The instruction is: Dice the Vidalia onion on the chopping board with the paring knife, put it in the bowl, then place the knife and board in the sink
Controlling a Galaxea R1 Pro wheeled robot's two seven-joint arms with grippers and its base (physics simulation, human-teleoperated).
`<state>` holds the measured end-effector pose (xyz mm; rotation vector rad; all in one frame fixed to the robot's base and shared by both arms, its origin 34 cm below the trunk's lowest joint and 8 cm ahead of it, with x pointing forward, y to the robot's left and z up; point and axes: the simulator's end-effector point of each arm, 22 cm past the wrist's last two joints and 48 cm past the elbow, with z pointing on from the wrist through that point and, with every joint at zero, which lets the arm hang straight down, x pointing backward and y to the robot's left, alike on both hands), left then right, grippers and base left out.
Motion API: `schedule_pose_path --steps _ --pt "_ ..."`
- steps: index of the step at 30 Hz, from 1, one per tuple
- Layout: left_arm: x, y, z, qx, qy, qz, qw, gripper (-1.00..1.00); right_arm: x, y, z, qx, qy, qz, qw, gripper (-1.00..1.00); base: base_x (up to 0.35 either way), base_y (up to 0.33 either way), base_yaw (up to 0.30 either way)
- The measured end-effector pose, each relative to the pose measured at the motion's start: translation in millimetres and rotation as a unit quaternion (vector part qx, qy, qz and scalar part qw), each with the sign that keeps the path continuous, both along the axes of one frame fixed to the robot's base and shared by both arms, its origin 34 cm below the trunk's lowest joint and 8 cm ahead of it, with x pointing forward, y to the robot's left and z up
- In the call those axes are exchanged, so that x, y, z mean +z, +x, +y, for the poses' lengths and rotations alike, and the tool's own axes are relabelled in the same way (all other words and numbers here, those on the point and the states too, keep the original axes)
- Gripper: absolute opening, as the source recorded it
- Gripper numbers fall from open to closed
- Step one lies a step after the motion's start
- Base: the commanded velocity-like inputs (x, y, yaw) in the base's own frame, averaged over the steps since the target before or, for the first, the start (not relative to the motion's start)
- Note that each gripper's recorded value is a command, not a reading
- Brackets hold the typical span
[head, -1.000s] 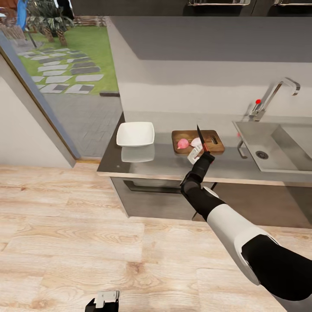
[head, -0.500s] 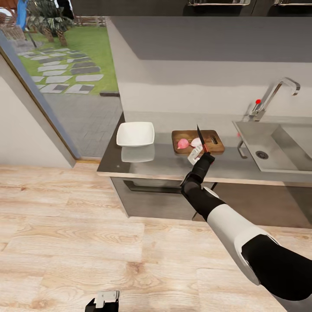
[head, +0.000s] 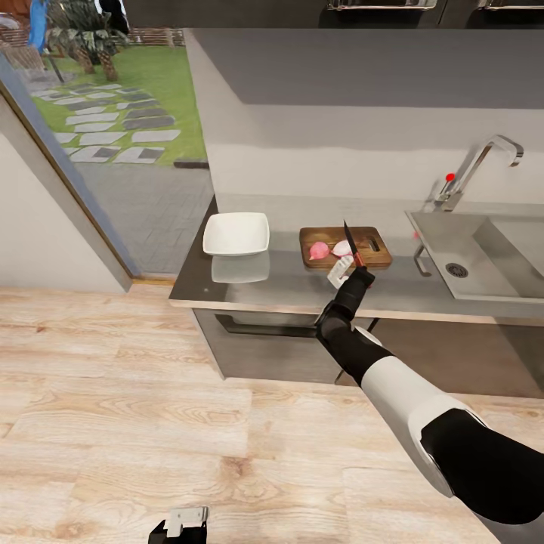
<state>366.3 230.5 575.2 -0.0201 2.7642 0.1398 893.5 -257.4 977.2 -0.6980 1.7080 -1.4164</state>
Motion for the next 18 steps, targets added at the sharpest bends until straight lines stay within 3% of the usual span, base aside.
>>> schedule_pose_path --steps 18 --pt "0.0 0.0 0.0 0.0 0.0 0.0 1.0 1.0 0.0 0.1 -0.2 0.0 0.0 0.0 1.0 -1.0 0.0 0.0 0.0"
